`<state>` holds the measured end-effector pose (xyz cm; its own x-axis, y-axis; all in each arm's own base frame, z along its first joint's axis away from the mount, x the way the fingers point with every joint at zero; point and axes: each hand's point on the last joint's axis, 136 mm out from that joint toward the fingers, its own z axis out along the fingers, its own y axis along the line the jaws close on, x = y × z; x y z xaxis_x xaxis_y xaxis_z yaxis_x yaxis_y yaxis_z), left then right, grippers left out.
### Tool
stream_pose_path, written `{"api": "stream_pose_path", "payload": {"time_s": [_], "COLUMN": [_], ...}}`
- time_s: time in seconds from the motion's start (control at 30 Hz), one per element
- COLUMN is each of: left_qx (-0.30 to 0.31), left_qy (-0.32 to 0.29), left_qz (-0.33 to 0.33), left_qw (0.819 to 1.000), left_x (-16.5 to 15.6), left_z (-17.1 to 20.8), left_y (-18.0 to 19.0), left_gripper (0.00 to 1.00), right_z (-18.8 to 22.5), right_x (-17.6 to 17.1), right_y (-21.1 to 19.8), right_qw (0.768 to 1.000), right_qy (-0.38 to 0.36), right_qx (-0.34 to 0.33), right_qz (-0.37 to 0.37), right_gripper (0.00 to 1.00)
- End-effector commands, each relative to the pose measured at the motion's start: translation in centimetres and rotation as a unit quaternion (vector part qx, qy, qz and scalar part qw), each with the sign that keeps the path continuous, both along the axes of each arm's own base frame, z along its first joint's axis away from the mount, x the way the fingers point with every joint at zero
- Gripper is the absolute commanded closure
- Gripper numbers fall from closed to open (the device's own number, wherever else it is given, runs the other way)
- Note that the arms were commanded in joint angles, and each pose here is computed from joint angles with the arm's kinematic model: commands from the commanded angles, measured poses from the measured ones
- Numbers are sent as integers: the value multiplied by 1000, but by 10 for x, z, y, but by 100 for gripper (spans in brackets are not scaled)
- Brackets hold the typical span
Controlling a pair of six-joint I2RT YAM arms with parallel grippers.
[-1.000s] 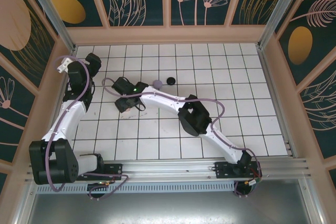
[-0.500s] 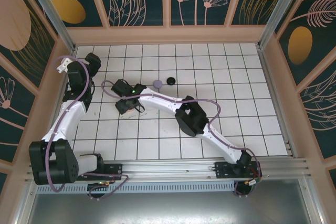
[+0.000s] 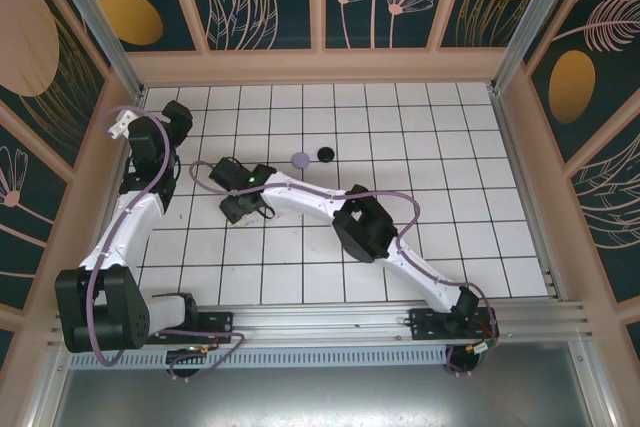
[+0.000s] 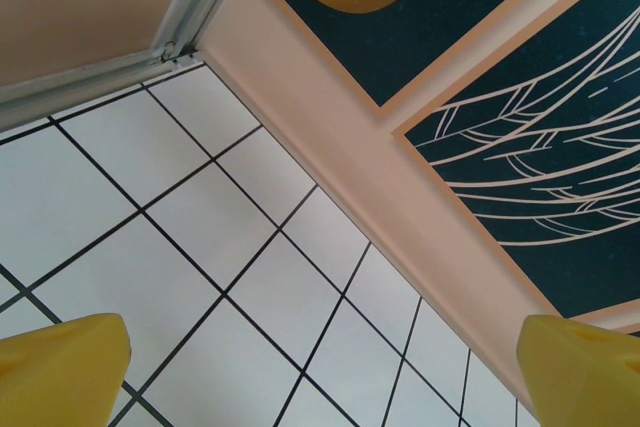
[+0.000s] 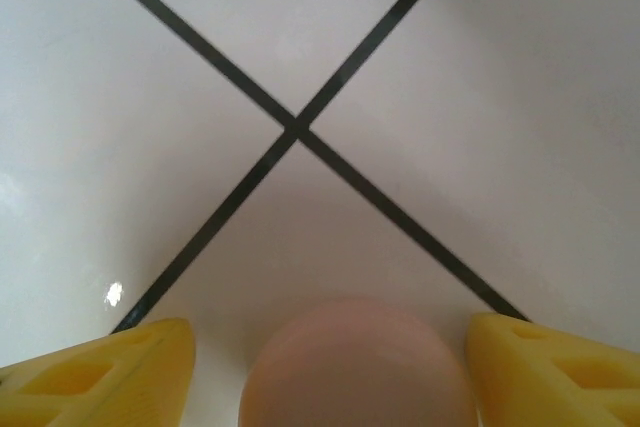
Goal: Insert the wireless bluetooth earbuds into the charging case
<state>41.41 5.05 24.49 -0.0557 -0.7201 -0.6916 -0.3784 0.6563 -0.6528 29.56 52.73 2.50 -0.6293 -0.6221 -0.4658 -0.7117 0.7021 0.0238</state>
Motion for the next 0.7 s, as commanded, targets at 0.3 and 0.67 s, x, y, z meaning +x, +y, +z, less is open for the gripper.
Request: {"api": "stream_pose_path", "payload": {"time_s": [0.3,0.67], "left_qx": [5,28], "left_qy": [-13,-7], "left_qz": [-17,-26], "left_qw": [1000,999], "left_x": [6,10], "left_z": [12,18], "left_y": [-3,-3], "left_gripper": [1,1], "right_z": [80,60], "right_x": [-51,-12], "right_y": [-2,-6], "right_qw": [997,997], "right_qy": [16,-36], "right_qx": [75,31], "right_qz": [33,64], "right_gripper": [28,24]}}
